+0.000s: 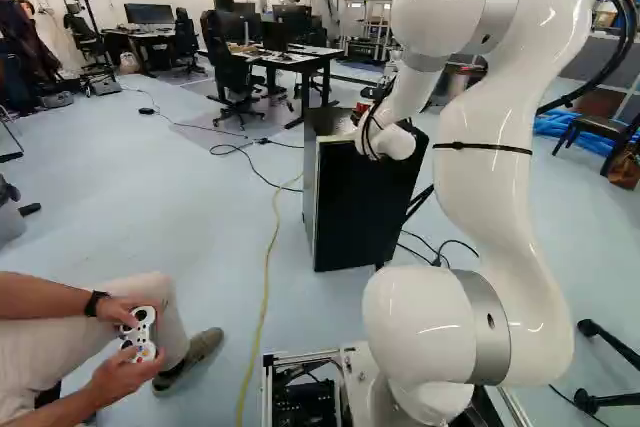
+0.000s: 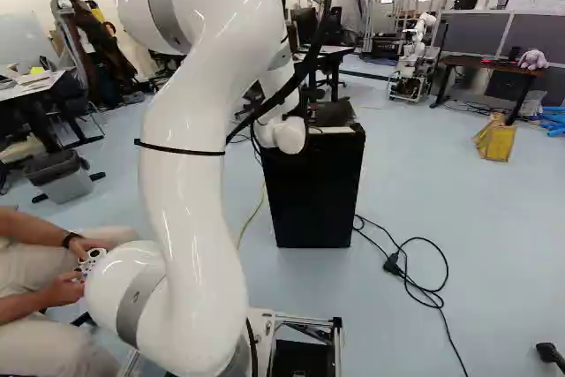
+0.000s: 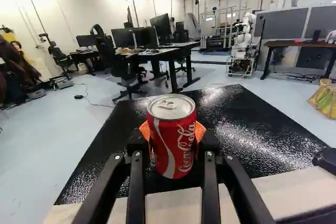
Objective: Grab a drink from the fridge
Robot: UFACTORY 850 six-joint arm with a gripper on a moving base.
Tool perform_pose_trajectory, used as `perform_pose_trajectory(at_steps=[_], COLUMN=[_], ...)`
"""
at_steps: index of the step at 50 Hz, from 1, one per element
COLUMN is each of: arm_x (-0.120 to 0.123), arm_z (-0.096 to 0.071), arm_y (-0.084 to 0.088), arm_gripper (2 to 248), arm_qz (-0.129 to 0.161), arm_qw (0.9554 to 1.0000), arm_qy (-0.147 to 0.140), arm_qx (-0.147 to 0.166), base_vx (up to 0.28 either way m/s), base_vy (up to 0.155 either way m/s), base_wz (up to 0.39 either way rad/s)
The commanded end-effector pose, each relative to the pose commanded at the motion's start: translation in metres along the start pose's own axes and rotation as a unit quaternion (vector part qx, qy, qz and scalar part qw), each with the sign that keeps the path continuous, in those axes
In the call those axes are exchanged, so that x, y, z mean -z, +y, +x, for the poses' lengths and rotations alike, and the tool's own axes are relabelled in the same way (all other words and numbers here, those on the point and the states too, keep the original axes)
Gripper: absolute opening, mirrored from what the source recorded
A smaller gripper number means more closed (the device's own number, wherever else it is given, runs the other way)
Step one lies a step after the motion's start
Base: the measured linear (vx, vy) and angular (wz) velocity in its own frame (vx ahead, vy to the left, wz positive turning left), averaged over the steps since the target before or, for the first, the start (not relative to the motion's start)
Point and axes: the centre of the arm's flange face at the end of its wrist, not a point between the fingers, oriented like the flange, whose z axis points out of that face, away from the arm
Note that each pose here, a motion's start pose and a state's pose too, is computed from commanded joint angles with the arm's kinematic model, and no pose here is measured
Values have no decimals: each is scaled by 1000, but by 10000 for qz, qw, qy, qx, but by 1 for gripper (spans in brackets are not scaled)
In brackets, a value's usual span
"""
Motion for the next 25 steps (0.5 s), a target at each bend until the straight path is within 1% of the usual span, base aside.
perform_pose_trajectory(at_steps=[14, 25], arm_x=[2, 3], arm_z=[15, 17], arm_y=[-2, -2], arm_gripper=[98, 98], arm_qz=[12, 13], arm_qw=[9999, 9999], arm_qy=[124, 136], arm_qx=[29, 33], base_vx=[0, 0], base_vy=[0, 0], base_wz=[0, 0])
